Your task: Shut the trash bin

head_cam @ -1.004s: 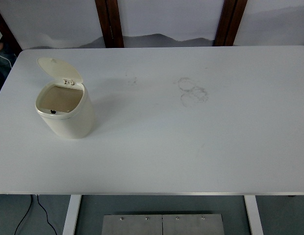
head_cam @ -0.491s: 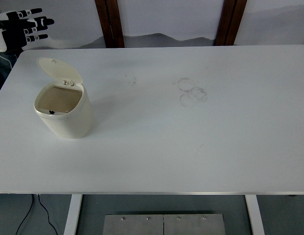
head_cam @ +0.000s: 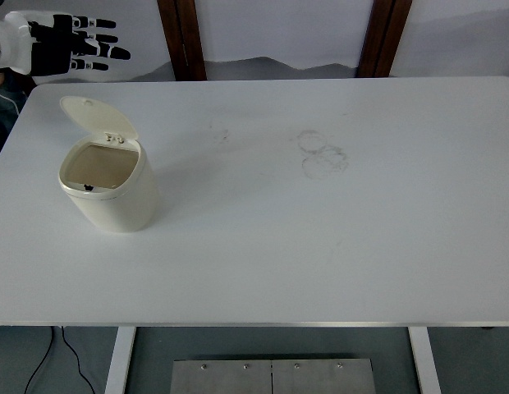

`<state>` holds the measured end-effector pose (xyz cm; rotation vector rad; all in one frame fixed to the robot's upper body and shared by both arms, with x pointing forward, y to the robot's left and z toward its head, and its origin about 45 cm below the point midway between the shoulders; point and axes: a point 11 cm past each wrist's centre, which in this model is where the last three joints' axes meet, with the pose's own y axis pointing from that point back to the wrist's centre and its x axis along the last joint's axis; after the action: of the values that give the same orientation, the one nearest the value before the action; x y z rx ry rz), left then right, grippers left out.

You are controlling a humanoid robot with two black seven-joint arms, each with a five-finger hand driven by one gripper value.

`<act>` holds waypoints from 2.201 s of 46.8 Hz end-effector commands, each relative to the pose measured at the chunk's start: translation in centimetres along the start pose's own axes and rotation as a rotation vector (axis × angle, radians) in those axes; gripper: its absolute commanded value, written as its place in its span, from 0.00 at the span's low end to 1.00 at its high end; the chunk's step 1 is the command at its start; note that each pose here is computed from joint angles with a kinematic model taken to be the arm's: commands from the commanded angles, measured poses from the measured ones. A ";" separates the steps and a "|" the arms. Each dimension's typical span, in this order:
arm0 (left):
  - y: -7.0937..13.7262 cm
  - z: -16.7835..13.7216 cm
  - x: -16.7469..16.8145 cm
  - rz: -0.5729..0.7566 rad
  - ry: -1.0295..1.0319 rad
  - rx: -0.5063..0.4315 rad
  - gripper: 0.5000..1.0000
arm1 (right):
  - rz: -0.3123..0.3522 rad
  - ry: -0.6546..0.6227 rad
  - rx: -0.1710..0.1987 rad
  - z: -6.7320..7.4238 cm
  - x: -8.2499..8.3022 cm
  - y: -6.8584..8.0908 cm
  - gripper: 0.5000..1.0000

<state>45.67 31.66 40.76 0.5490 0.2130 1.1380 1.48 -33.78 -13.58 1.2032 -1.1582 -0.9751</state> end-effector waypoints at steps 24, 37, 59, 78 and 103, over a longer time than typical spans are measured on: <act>1.4 -2.7 -3.2 -0.055 -0.155 0.194 1.00 | 0.001 0.002 0.001 -0.2 0.0 0.0 0.99; 2.3 -3.8 -2.6 -0.050 -0.179 0.249 1.00 | 0.002 0.003 0.003 -0.4 0.1 0.0 0.99; 3.9 -6.2 -3.7 -0.096 -0.178 0.316 1.00 | 0.002 0.003 0.003 -0.4 0.1 0.0 0.99; 5.0 -7.5 -2.5 -0.080 -0.158 0.346 1.00 | 0.002 0.003 0.004 -0.5 0.1 0.0 0.99; 5.0 -9.2 -2.1 -0.092 -0.119 0.359 1.00 | 0.002 0.001 0.003 -0.4 0.1 0.0 0.99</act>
<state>37.00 33.93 35.70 0.9098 0.3274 0.9801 1.89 -33.79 -13.55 1.2048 -1.1601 -0.9718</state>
